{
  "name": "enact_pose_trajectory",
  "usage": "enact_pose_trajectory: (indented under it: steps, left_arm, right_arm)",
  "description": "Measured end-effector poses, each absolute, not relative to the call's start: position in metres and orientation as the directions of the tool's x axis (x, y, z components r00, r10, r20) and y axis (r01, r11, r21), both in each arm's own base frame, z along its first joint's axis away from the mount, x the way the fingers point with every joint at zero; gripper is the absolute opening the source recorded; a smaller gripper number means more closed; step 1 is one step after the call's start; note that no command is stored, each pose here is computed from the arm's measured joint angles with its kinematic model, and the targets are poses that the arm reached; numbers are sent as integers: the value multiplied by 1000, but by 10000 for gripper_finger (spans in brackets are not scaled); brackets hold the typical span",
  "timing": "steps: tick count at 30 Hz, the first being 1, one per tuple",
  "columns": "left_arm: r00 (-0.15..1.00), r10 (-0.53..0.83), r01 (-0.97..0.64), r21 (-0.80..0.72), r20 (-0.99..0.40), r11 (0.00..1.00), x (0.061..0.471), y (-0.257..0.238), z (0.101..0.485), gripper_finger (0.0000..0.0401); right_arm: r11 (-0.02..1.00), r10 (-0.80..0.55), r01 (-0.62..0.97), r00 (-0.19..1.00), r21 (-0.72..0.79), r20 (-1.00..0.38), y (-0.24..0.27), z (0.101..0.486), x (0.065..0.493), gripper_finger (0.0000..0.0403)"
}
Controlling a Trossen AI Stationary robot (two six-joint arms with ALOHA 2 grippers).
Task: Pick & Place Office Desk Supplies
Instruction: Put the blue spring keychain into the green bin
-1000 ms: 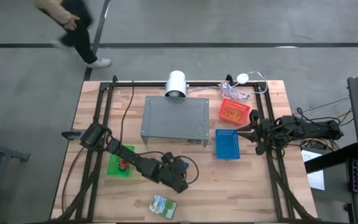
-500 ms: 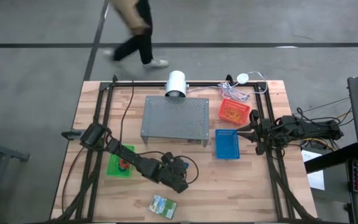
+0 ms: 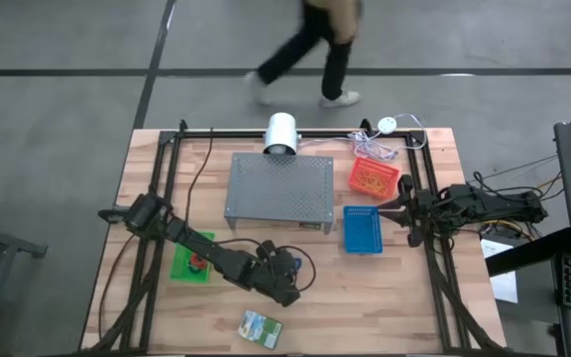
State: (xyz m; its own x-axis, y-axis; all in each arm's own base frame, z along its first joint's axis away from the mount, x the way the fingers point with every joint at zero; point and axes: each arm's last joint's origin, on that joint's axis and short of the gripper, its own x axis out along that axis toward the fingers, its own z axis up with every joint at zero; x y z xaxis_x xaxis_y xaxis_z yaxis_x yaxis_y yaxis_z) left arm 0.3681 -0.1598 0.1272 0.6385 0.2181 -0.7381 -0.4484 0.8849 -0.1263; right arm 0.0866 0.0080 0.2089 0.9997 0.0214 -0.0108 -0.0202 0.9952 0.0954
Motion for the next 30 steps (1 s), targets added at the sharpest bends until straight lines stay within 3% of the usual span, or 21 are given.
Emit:
enact_pose_trajectory:
  steps: [15,30]
  left_arm:
    - [621,233,-457,-105,-749,883,363,-157,122,116]
    - [664,174,-429,-179,-727,886,355,-155,106,123]
  right_arm:
    - [995,22,-20,1000,95,-11,8,209,87,63]
    - [995,21,-20,1000,95,-10,8,209,87,63]
